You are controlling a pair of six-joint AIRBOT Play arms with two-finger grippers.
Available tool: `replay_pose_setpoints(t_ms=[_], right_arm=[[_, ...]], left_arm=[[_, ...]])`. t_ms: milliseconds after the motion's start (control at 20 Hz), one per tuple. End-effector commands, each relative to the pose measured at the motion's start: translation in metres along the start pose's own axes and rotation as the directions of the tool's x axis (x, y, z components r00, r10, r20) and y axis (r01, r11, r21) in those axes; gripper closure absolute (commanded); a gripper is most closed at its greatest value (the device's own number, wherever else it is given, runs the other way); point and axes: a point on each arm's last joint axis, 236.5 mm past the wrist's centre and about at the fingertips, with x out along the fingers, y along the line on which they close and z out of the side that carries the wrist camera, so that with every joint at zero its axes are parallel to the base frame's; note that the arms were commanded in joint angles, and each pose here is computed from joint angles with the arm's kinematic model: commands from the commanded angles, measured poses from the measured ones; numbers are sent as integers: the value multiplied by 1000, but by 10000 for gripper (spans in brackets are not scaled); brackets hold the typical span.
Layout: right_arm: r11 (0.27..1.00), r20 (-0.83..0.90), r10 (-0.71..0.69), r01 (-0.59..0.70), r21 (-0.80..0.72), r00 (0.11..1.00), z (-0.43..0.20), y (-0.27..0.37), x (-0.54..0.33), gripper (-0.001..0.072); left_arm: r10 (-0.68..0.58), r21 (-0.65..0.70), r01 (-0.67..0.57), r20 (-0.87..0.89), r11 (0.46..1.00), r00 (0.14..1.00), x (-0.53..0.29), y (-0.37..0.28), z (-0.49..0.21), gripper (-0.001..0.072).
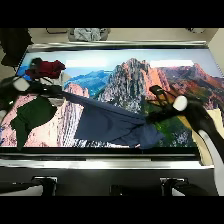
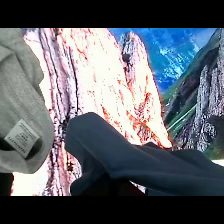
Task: Fold the shirts.
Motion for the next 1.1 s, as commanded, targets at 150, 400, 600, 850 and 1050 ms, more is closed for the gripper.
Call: replay_pose_setpoints(t_ms=[150, 400, 600, 850, 1050], right_arm=[[996, 53, 56, -53, -68, 997, 60, -9, 2, 65], [1000, -93, 30, -30, 1, 995, -12, -71, -95, 40], [982, -189, 70, -34, 188, 979, -89, -93, -92, 45], [965, -220, 173, -120, 234, 960, -121, -62, -63, 45], [967, -208, 162, -114, 227, 965, -119, -65, -61, 45]], left_arm=[[-144, -40, 139, -242, 990, 959, 37, -20, -27, 31], [-150, -102, 120, -390, 988, 909, -20, 13, -72, 31], [-253, -205, 171, -497, 964, 830, -8, -7, -172, 31], [-379, -316, 243, -502, 917, 777, 20, -42, -240, 32], [-356, -271, 247, -501, 930, 789, 30, -54, -246, 32]])
